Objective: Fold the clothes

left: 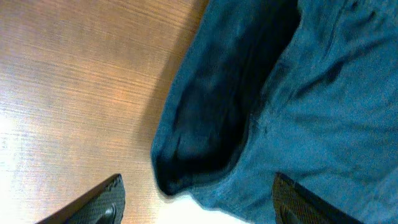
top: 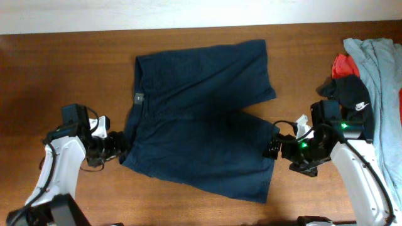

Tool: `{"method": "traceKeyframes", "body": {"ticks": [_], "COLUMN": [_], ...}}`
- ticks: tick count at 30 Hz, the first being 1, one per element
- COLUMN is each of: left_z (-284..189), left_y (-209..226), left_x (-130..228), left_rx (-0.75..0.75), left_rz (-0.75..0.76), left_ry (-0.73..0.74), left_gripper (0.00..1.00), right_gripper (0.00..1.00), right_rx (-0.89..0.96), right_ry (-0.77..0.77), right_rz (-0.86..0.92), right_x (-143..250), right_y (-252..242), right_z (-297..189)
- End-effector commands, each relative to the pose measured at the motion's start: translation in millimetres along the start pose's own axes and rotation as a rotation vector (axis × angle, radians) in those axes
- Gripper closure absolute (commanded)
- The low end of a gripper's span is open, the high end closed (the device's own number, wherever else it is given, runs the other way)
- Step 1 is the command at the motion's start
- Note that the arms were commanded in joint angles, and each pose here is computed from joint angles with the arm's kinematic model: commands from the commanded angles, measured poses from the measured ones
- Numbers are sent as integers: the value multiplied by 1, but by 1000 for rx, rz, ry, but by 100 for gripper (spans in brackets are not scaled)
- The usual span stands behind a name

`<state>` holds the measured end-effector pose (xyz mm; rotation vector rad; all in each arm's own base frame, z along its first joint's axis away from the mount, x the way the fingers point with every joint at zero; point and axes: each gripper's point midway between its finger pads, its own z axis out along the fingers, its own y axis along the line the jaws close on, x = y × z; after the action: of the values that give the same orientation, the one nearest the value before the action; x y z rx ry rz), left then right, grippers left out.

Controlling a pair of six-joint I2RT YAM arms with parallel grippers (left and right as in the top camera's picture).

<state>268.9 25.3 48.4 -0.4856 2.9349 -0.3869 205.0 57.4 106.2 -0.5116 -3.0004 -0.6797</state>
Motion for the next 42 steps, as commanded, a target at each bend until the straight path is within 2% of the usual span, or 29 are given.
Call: {"method": "traceKeyframes", "body": {"ticks": [1,6,7,8,9,11,14,23,24,26,27,32,35,39,40,42], "left_z": [20,50,55,60,61,61,58,20,15,12,10,9,9,9,10,10], "left_y": [1,7,6,7,8,7,7,-3,-4,-4,-5,-5,-5,-5,-6,-5], "left_x": [-4,4,6,9,10,10,11,12,12,13,16,30,29,26,27,29], "left_rx": [27,39,48,53,52,53,53,56,52,50,52,54,53,56,59,59], "left_rz": [-35,-62,-68,-75,-76,-65,-66,-3,0,1,-2,-19,-17,10,9,8], "left_ry": [23,114,133,153,158,157,161,100,90,86,95,151,148,135,138,142], "left_gripper": [26,34,38,51,57,80,99,98,83,61,58,54,52,51,51,51], "right_gripper": [1,0,1,1,1,1,0,3,3,2,3,3,6,18,31,38], "right_rx": [-4,5,4,2,4,9,20,35,36,28,22,47,-20,-80,-85,-77], "right_ry": [38,67,67,64,63,71,90,120,121,138,168,301,365,350,314,280], "right_rz": [-51,-119,-122,-126,-117,-106,-96,-4,6,15,29,118,153,197,198,181], "right_x": [11,22,22,22,22,23,26,35,34,37,43,80,100,100,92,84], "right_y": [2,7,6,5,4,2,-3,-23,-25,-25,-27,-43,-39,-34,-33,-34], "right_z": [10,31,35,39,41,44,49,82,85,89,93,105,109,119,122,124]}}
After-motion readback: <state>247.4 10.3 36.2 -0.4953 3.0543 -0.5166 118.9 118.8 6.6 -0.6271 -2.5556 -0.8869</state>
